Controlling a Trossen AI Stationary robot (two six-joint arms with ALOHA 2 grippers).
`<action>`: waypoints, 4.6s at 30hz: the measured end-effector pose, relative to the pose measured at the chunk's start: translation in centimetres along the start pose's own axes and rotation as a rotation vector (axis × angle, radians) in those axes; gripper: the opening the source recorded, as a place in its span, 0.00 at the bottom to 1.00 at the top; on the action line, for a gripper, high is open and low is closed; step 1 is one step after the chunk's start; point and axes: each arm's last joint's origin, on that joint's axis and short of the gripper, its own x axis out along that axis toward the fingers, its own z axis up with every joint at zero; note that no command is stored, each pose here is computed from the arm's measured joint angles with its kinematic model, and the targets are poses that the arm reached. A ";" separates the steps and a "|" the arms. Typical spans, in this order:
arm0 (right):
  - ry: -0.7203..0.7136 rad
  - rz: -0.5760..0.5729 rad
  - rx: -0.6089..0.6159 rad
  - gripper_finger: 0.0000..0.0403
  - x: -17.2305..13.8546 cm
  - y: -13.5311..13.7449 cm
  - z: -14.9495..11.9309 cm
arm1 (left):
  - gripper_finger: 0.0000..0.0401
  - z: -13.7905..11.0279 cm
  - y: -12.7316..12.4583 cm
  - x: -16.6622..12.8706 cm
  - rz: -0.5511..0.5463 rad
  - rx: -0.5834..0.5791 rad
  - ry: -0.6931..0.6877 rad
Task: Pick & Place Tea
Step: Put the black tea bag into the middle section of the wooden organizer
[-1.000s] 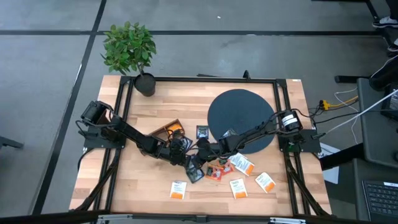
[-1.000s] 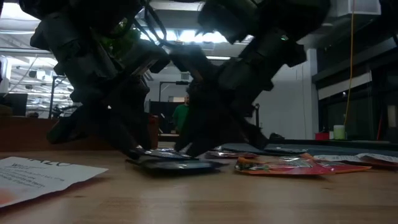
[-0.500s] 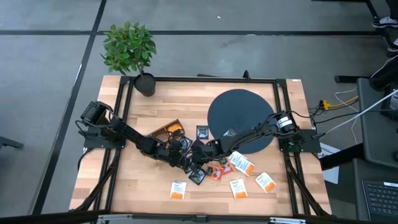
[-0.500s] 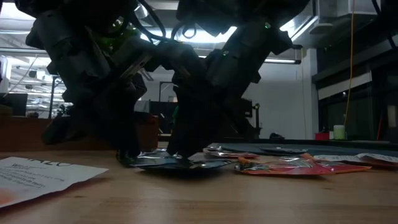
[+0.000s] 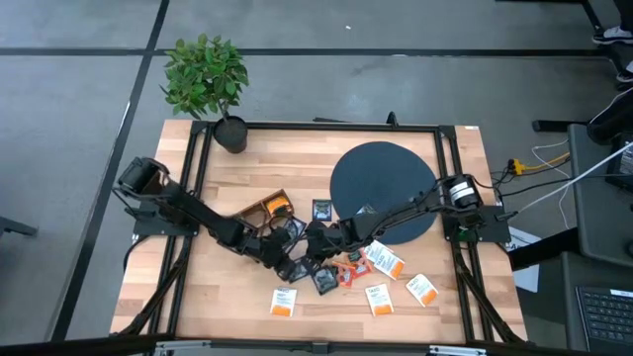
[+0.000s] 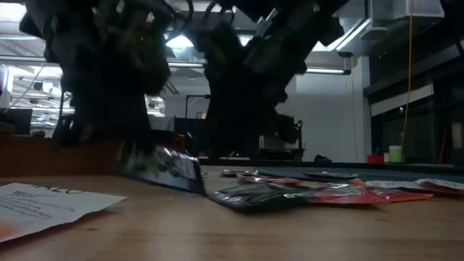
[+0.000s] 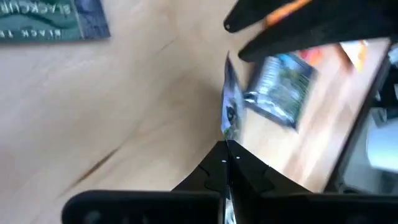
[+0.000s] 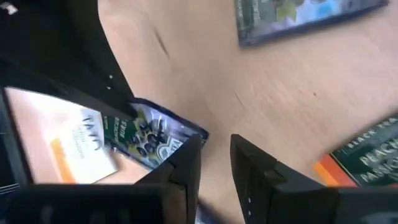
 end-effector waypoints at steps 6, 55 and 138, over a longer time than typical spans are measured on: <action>0.006 -0.005 -0.014 0.22 -1.8 0.6 0.0 | 0.01 0.3 -0.4 -2.6 -0.007 0.123 0.049; -0.021 -0.375 -0.008 0.22 -13.5 -7.5 -6.7 | 0.00 15.4 1.2 -12.1 0.647 0.420 0.736; -0.076 -0.359 0.028 0.22 -13.4 -7.2 -6.4 | 0.22 18.5 3.3 -7.0 0.721 0.519 0.895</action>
